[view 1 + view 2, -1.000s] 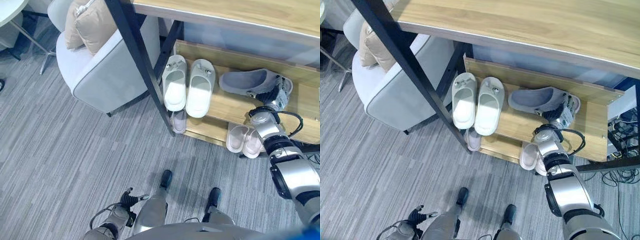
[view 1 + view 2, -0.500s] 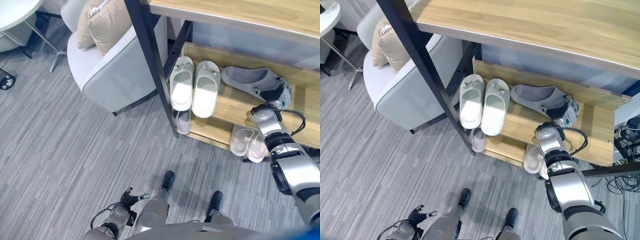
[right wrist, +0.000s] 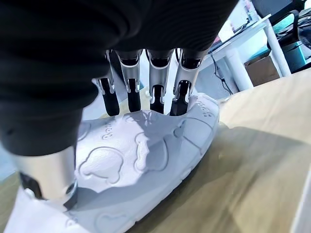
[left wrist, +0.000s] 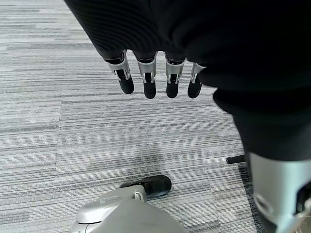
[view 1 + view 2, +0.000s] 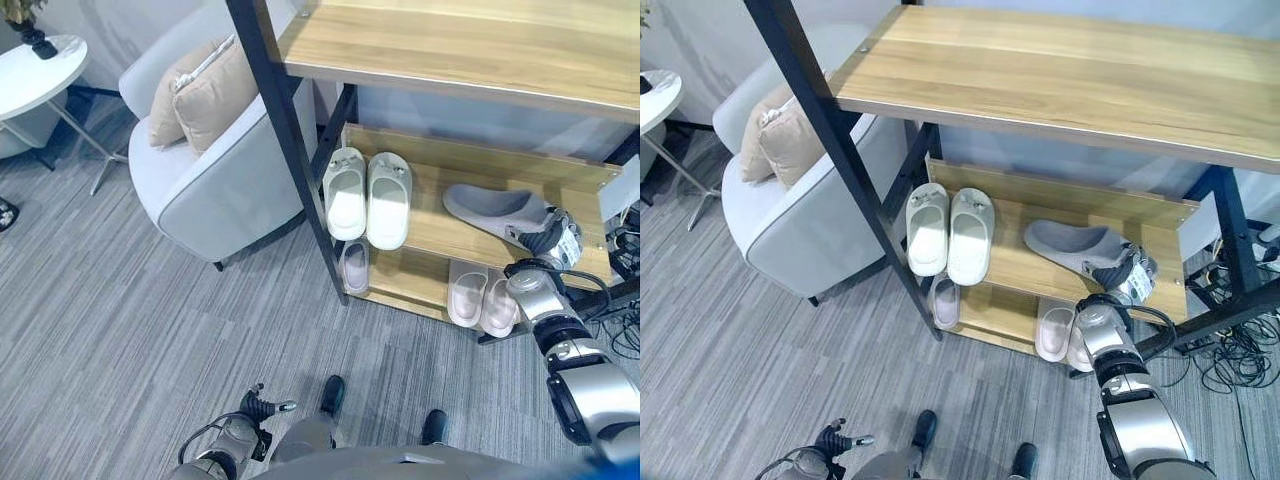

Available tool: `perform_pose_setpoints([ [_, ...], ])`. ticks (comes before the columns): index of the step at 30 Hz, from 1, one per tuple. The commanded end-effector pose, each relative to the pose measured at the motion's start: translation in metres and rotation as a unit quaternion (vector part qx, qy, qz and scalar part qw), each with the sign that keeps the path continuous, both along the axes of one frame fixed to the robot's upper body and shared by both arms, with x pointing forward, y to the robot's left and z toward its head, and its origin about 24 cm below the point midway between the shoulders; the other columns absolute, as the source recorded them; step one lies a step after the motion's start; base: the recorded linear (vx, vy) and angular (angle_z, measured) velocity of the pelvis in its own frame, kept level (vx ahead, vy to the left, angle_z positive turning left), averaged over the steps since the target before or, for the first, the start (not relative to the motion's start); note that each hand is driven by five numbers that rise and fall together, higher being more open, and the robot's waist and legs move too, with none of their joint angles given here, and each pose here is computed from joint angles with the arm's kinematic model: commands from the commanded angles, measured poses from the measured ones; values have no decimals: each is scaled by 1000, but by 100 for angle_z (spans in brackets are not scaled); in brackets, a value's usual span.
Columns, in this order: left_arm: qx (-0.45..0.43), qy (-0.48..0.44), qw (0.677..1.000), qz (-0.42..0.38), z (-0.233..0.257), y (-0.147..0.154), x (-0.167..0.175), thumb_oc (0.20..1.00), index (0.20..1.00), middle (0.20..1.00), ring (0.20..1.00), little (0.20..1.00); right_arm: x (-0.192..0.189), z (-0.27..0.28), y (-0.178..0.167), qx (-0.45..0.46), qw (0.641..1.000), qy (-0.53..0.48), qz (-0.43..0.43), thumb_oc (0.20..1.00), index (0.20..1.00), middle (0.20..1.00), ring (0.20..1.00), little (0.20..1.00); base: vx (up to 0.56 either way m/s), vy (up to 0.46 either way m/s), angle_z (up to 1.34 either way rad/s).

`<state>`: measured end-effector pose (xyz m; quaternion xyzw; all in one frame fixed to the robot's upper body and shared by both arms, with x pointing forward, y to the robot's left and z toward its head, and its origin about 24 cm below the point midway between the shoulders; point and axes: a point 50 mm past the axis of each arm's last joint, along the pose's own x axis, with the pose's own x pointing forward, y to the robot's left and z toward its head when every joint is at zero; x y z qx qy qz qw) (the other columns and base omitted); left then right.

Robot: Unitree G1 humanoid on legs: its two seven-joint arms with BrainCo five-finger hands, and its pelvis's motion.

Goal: Arrange the slippers neatly on the shoe rack.

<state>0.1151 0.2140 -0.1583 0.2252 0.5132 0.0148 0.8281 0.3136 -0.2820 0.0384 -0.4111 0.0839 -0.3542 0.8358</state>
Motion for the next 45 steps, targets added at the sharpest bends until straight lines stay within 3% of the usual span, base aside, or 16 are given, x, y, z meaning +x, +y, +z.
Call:
perform_pose_setpoints([
  [1, 18, 28, 999, -12, -2, 0, -3, 1000, 1000, 1000, 1000, 1000, 7, 19, -2, 5, 999, -44, 29, 200, 200, 200, 200, 200, 30, -41, -3],
  [22, 14, 101, 995, -20, -11, 9, -51, 1000, 1000, 1000, 1000, 1000, -22, 15, 6, 30, 983, -63, 171, 200, 200, 200, 200, 200, -21, -18, -13],
  [27, 9, 108, 994, -18, -11, 13, -53, 1000, 1000, 1000, 1000, 1000, -24, 13, 6, 97, 974, -71, 192, 200, 200, 200, 200, 200, -30, 59, -9],
  [34, 7, 112, 994, -8, -9, 21, -53, 1000, 1000, 1000, 1000, 1000, -27, 10, 7, 220, 949, -137, 180, 200, 200, 200, 200, 200, -31, 130, 12],
  [45, 12, 125, 991, 38, -11, 21, -68, 1000, 1000, 1000, 1000, 1000, -30, -13, 10, 269, 945, -124, 138, 200, 200, 200, 200, 200, 7, -116, 22],
])
